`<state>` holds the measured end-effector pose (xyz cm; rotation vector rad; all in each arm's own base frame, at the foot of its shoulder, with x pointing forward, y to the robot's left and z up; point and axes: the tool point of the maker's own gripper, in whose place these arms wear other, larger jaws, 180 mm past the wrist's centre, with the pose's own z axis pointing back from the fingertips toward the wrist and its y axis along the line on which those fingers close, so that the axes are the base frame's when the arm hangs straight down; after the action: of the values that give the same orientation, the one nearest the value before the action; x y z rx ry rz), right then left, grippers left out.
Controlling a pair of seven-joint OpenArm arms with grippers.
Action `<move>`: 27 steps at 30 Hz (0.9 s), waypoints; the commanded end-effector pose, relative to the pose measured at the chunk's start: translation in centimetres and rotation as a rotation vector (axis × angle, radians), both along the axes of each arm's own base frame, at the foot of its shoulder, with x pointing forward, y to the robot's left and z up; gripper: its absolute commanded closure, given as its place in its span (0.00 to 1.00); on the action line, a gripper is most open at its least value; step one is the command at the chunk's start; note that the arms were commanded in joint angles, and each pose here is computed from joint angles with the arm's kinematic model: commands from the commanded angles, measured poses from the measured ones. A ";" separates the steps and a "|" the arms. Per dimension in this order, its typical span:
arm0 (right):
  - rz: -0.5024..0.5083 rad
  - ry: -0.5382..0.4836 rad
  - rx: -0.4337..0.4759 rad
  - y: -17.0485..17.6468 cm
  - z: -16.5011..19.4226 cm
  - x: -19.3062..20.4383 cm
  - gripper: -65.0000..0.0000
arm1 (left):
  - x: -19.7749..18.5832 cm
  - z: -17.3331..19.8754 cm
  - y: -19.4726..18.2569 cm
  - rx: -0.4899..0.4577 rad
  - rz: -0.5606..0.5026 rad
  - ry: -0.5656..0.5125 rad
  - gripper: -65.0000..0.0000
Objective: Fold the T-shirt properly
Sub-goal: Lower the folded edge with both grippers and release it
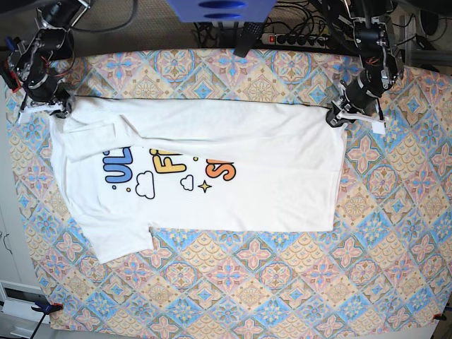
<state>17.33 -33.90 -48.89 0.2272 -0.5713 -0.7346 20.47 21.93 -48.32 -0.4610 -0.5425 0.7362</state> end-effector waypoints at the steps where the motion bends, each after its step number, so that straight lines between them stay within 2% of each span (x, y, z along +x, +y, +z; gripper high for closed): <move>1: 0.034 0.113 0.030 1.0 -1.4 -2.7 0.91 | -1.6 -0.6 0.7 0.026 -0.010 0.055 1.00; 5: 0.037 0.163 0.032 1.0 -2.0 -5.1 0.92 | -2.7 -0.1 1.5 0.056 -0.028 0.063 1.00; 9: 0.059 0.184 -0.013 0.4 -1.2 -6.9 0.92 | -4.3 -0.3 1.6 0.065 -0.034 0.087 1.00; 16: 0.120 0.191 -0.111 -0.4 1.4 -8.8 0.92 | -7.6 -0.8 3.4 0.099 -0.029 0.154 1.00; 21: 0.130 0.196 -0.112 -0.3 1.4 -9.0 0.92 | -8.9 -1.0 3.9 0.110 -0.035 0.181 1.00; 23: 0.132 0.194 -0.113 -0.2 1.4 -9.0 0.88 | -9.1 -1.0 3.9 0.110 -0.035 0.185 1.00; 27: 0.133 0.193 -0.114 -0.3 1.5 -8.9 0.74 | -9.9 -1.2 3.9 0.104 -0.034 0.201 1.00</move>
<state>8.73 -33.22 -47.74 0.1223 -0.4172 -0.5951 12.99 24.57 -48.50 -0.3830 -0.4649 0.7112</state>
